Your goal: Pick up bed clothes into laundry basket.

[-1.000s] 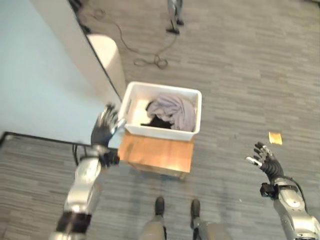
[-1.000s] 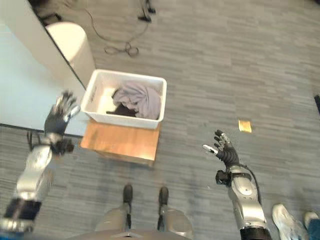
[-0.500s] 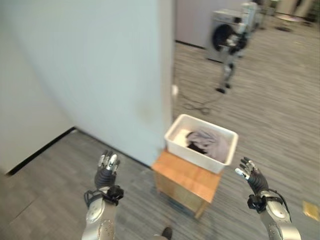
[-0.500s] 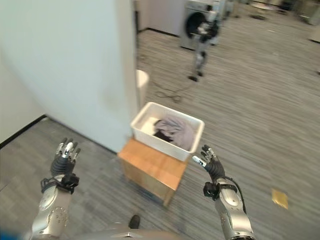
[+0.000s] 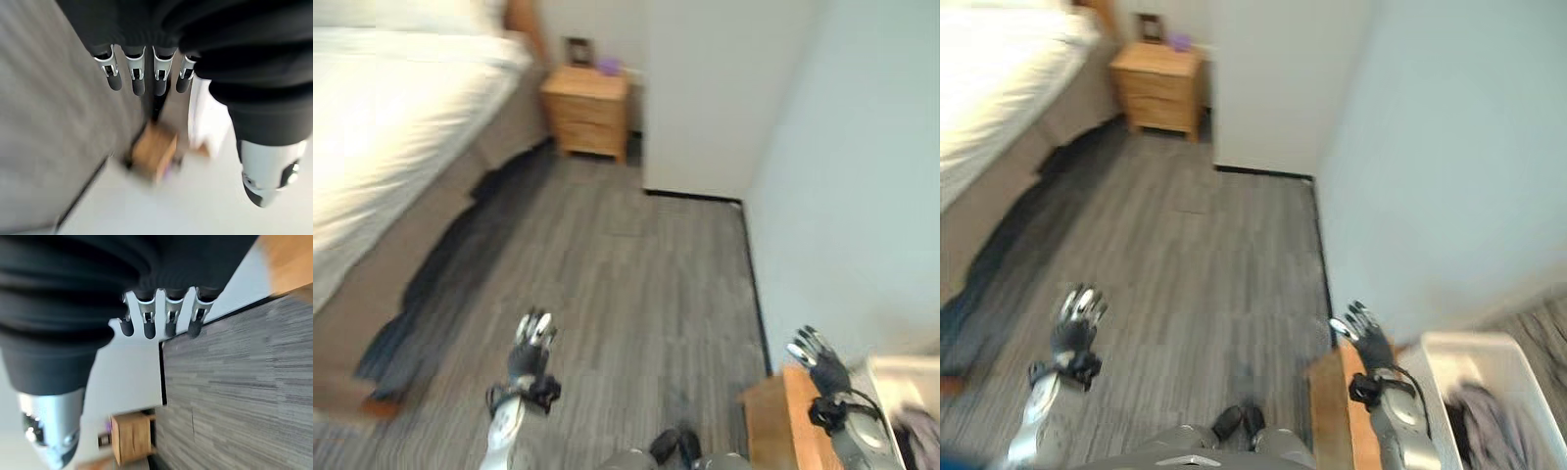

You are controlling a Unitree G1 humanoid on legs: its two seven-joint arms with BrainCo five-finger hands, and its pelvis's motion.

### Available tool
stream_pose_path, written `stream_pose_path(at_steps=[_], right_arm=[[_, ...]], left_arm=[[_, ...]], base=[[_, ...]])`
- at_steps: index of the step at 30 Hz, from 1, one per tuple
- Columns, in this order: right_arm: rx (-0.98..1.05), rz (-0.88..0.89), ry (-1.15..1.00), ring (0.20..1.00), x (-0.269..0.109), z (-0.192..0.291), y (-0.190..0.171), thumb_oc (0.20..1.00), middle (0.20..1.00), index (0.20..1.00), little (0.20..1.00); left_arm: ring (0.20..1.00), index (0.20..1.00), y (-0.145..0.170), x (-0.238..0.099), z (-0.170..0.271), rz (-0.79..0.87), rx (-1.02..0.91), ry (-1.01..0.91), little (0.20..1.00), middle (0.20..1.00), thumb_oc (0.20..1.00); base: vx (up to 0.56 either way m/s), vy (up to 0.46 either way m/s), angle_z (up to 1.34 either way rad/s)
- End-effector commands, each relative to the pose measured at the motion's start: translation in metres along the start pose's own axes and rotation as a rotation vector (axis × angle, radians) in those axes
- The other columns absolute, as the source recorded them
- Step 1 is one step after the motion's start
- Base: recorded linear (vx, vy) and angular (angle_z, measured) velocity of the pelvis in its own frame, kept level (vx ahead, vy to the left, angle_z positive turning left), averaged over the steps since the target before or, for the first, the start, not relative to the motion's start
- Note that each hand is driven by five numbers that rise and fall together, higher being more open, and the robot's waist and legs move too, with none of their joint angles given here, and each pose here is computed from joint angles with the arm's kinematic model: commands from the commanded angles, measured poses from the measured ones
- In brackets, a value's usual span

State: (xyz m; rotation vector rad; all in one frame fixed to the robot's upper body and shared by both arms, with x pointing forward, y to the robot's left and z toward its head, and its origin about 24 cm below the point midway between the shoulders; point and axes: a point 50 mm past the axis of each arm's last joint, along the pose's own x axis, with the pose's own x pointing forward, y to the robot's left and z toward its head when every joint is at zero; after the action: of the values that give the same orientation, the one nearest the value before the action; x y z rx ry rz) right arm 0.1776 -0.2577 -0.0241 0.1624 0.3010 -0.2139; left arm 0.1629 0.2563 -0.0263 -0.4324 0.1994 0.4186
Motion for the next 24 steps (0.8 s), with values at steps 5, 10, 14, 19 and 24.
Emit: stream_pose_path(at_steps=[5, 10, 14, 19, 24], right_arm=[[0.029, -0.094, -0.215, 1.000, 0.002, 0.040, -0.012, 1.000, 1.000, 1.000, 1.000], [0.069, -0.106, -0.172, 1.000, 0.001, 0.024, -0.005, 1.000, 1.000, 1.000, 1.000], [0.138, -0.010, -0.182, 1.000, 0.005, 0.023, 0.015, 1.000, 1.000, 1.000, 1.000], [0.165, 0.001, -0.165, 1.000, 0.005, 0.019, 0.019, 1.000, 1.000, 1.000, 1.000], [0.094, 0.074, -0.163, 1.000, 0.008, 0.023, 0.028, 1.000, 1.000, 1.000, 1.000]], left_arm=[[1.000, 1.000, -0.039, 0.023, 0.027, -0.181, 0.026, -0.100, 1.000, 1.000, 1.000], [1.000, 1.000, -0.063, 0.026, 0.034, -0.260, 0.046, -0.124, 1.000, 1.000, 1.000], [1.000, 1.000, -0.063, 0.025, 0.037, -0.294, 0.132, -0.146, 1.000, 1.000, 1.000], [1.000, 1.000, -0.045, 0.018, 0.028, -0.225, 0.114, -0.106, 1.000, 1.000, 1.000], [1.000, 1.000, -0.026, 0.004, 0.008, -0.111, 0.084, -0.043, 1.000, 1.000, 1.000]], base=[[-0.12, -0.070, 2.07], [-0.04, 0.129, 1.90], [-0.03, 0.080, 0.79], [0.07, -0.056, 0.87], [0.06, -0.111, 0.41]])
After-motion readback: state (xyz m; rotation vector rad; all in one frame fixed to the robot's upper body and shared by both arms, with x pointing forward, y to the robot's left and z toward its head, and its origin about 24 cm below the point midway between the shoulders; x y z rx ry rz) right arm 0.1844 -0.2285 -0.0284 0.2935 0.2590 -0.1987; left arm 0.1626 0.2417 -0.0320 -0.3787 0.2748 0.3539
